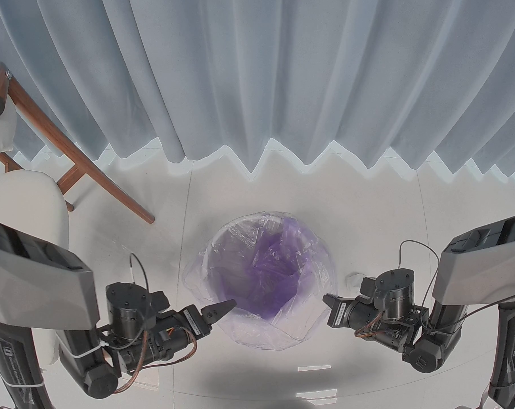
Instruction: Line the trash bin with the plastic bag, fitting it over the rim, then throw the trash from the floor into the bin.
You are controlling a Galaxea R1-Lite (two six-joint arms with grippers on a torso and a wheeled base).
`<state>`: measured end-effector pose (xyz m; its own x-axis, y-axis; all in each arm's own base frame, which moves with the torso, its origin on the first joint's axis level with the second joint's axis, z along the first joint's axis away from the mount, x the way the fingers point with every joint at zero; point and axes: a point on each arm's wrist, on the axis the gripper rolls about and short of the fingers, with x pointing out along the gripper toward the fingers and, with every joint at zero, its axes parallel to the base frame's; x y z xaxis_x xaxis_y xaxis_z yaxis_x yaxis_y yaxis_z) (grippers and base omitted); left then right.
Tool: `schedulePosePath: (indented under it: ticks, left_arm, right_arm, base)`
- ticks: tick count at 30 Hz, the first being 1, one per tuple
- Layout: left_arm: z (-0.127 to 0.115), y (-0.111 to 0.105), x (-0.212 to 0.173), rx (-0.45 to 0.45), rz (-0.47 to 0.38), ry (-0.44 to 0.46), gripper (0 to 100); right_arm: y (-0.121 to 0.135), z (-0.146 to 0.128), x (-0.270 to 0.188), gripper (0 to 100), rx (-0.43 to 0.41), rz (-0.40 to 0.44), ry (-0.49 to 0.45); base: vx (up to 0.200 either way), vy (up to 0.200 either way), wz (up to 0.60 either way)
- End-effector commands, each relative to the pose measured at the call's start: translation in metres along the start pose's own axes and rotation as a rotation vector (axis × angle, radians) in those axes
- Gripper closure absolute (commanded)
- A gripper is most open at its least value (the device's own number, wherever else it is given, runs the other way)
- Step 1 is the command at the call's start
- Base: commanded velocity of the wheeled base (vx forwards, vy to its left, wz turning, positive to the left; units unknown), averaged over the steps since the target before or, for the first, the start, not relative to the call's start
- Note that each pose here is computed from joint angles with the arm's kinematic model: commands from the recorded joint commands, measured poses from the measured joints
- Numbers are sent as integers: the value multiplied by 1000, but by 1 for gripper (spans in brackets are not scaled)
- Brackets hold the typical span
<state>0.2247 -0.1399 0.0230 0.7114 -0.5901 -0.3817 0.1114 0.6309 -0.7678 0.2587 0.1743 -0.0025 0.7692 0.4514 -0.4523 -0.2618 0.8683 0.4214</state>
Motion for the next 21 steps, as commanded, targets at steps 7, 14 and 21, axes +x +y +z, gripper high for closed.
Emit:
schedulePosePath:
  ticks: [7,14,21]
  left_arm:
    - [-8,21,48,4,31,20,100]
    - [-6,18,21,25,66,5,100]
    - [-17,20,-10,64,157,16,100]
  right_arm:
    - [-4,-7,-9,100,-2,-1,-7]
    - [-5,-3,-9,100,2,2,-26]
    - [-19,-3,-8,100,21,-45,-17]
  base:
    - [0,0,0]
    - [0,0,0]
    - [0,0,0]
